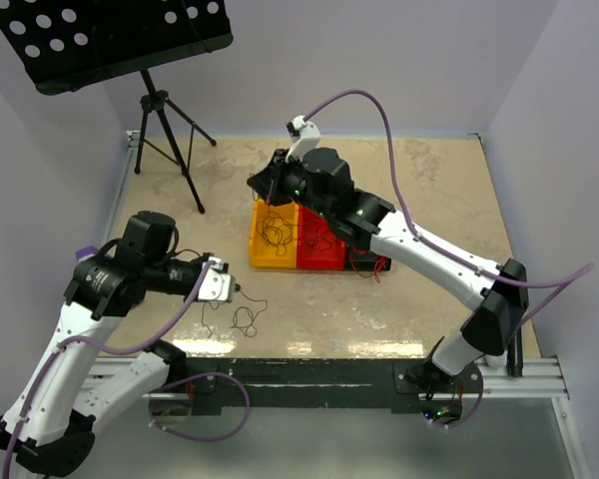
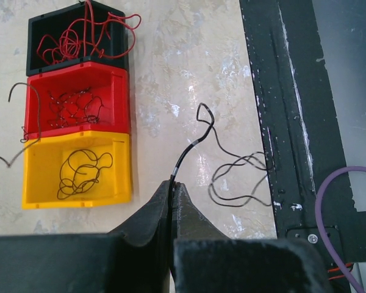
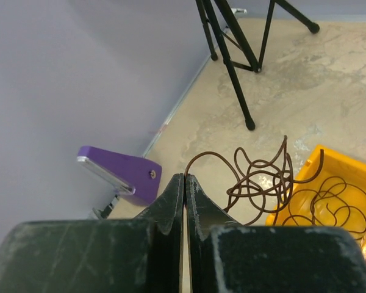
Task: Untangle the cables
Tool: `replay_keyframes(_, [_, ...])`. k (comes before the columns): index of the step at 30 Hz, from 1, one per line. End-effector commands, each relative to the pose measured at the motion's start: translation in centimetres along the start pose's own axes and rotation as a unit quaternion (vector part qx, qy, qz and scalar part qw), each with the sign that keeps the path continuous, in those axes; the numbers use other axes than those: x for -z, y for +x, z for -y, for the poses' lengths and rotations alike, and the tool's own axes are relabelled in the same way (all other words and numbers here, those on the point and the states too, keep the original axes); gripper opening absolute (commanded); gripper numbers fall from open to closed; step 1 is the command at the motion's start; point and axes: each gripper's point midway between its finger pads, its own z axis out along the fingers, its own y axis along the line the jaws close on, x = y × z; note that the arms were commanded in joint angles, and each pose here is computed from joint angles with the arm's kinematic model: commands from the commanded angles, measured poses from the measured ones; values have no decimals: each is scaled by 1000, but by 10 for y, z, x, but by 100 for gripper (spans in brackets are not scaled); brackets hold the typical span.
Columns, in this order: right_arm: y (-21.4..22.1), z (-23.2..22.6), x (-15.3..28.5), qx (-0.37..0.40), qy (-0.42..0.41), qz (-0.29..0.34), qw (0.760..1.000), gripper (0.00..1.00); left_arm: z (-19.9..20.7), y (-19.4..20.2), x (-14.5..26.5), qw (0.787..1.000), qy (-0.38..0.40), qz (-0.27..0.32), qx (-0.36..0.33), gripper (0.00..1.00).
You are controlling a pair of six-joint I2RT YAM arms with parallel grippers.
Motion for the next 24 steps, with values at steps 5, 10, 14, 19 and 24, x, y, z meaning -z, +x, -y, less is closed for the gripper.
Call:
replay_keyframes(5, [27, 30, -26, -5, -13, -19, 1000, 0, -8, -24, 11, 999, -27, 30, -34, 0])
replay_keyframes(10, [48, 53, -37, -5, 1, -42, 999, 0, -16, -27, 13, 998, -51, 34, -30, 0])
replay_keyframes(14, [66, 76, -48, -5, 27, -57, 998, 0, -24, -34, 15, 996, -67, 42, -30, 0])
replay_keyframes(19, [92, 107, -55, -4, 81, -78, 994, 0, -47, -41, 14, 993, -107, 53, 0, 0])
replay_keyframes(24, [120, 139, -53, -7, 139, -103, 985, 0, -69, -45, 12, 989, -134, 61, 22, 0])
